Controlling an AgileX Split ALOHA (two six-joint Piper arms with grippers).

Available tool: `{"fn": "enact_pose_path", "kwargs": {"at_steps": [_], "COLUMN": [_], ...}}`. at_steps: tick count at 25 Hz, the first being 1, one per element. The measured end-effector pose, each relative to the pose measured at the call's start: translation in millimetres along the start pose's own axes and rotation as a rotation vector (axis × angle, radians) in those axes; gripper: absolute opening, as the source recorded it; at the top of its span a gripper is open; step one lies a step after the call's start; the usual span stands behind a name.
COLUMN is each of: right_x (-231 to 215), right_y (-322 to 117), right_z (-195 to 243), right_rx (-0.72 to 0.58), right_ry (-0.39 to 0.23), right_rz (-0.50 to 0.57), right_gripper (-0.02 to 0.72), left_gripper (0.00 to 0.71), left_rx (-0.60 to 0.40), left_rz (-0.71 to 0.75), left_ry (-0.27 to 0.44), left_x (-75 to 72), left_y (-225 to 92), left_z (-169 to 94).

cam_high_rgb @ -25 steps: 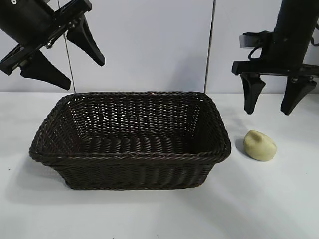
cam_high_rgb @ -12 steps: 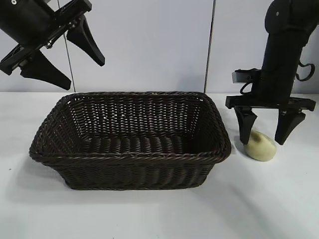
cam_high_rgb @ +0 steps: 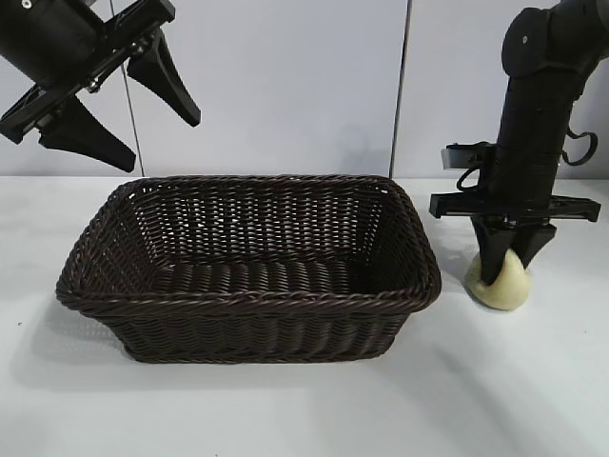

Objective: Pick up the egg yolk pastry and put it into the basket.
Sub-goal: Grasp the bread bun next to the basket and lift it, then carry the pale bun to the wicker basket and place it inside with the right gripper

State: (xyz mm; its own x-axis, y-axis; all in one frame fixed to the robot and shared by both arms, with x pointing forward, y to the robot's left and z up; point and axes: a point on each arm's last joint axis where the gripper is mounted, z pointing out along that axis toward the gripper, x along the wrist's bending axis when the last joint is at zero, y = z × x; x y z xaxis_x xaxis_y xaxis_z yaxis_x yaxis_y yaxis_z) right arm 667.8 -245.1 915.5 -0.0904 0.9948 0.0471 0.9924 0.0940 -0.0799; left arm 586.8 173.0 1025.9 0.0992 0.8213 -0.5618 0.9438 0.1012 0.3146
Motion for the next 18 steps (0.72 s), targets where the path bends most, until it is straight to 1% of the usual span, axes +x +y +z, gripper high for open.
{"fn": "enact_pose_path", "kwargs": {"at_steps": [3, 6, 11, 14, 18], "right_x": [1.1, 3.3, 9.5, 12.0, 14.0], "right_y": [-4.0, -11.5, -33.0, -43.5, -47.6], "right_z": [-21.8, -56.0, -117.0, -139.0, -145.2], "right_rx": [-0.042, -0.121, -0.263, -0.316, -0.322], "right_ry": [0.002, 0.011, 0.054, 0.069, 0.089], "right_rz": [-0.002, -0.004, -0.021, -0.042, -0.047], "right_gripper": [0.034, 0.033, 0.032, 0.032, 0.032], "left_gripper": [0.533, 0.533, 0.533, 0.533, 0.533], "left_rx": [0.000, 0.000, 0.000, 0.000, 0.000], "left_rz": [0.000, 0.000, 0.000, 0.000, 0.000], "left_ry": [0.000, 0.000, 0.000, 0.000, 0.000], "left_x": [0.0, 0.0, 0.0, 0.0, 0.0], "left_y": [0.0, 0.0, 0.0, 0.0, 0.0], "left_z": [0.0, 0.0, 0.0, 0.0, 0.0]}}
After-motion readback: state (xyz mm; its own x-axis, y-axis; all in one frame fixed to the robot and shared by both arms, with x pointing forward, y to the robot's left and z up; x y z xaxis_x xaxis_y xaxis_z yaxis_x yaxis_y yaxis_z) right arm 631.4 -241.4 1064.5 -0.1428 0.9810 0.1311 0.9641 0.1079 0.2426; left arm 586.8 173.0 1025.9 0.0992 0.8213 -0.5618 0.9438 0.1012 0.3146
